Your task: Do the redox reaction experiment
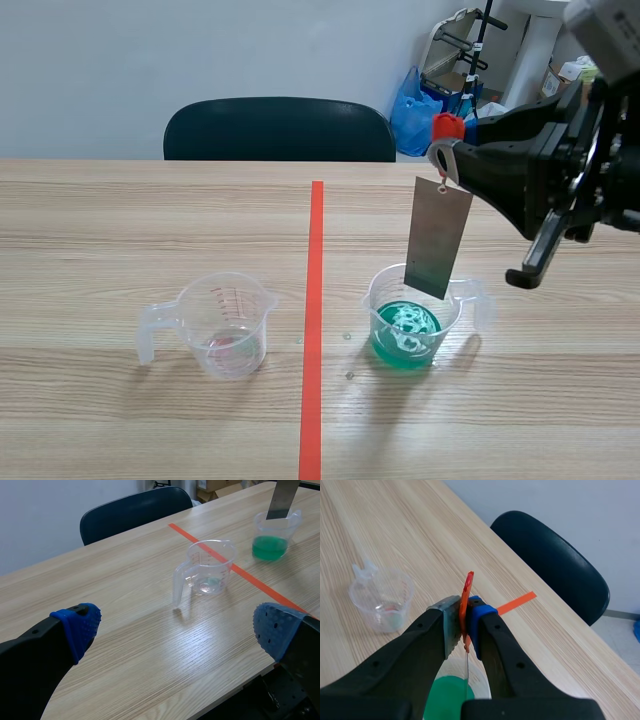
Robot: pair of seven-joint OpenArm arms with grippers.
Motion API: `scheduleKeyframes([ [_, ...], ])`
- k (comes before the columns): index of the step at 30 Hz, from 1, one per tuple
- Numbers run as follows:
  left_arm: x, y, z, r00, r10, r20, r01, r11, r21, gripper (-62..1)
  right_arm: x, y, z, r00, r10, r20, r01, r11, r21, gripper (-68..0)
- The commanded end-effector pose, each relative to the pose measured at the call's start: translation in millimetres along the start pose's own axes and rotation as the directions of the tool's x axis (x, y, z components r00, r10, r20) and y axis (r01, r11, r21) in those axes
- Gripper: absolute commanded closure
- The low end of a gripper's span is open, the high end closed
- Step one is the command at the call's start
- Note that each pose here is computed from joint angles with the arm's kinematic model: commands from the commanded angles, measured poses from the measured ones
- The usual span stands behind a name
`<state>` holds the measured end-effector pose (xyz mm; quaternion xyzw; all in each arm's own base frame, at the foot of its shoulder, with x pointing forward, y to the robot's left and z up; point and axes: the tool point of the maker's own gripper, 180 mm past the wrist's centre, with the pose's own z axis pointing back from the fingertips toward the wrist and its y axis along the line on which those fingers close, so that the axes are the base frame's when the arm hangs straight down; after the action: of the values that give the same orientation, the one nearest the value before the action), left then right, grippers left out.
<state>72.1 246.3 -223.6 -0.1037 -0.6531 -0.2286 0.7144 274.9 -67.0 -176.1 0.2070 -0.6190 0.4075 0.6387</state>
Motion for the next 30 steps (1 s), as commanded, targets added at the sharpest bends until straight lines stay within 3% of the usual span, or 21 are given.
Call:
scheduleKeyframes([
  [1, 7.5, -0.2, -2.6, 0.999, 0.005, 0.037, -0.005, 1.000, -0.002, -62.3, 13.8, -6.0, 1.6, 0.999, 0.017, 0.029, -0.017, 1.000, -0.010, -0.7],
  [16, 7.4, -0.2, -2.6, 0.999, 0.005, 0.036, -0.005, 1.000, -0.002, -62.3, 57.6, -5.3, 6.8, 0.997, 0.030, 0.066, -0.030, 1.000, -0.011, -0.7],
  [30, 7.5, -0.2, -2.6, 0.999, 0.005, 0.037, -0.005, 1.000, -0.002, -62.3, 60.2, -6.8, 8.5, 0.998, 0.036, 0.048, -0.035, 0.999, -0.016, -0.7],
])
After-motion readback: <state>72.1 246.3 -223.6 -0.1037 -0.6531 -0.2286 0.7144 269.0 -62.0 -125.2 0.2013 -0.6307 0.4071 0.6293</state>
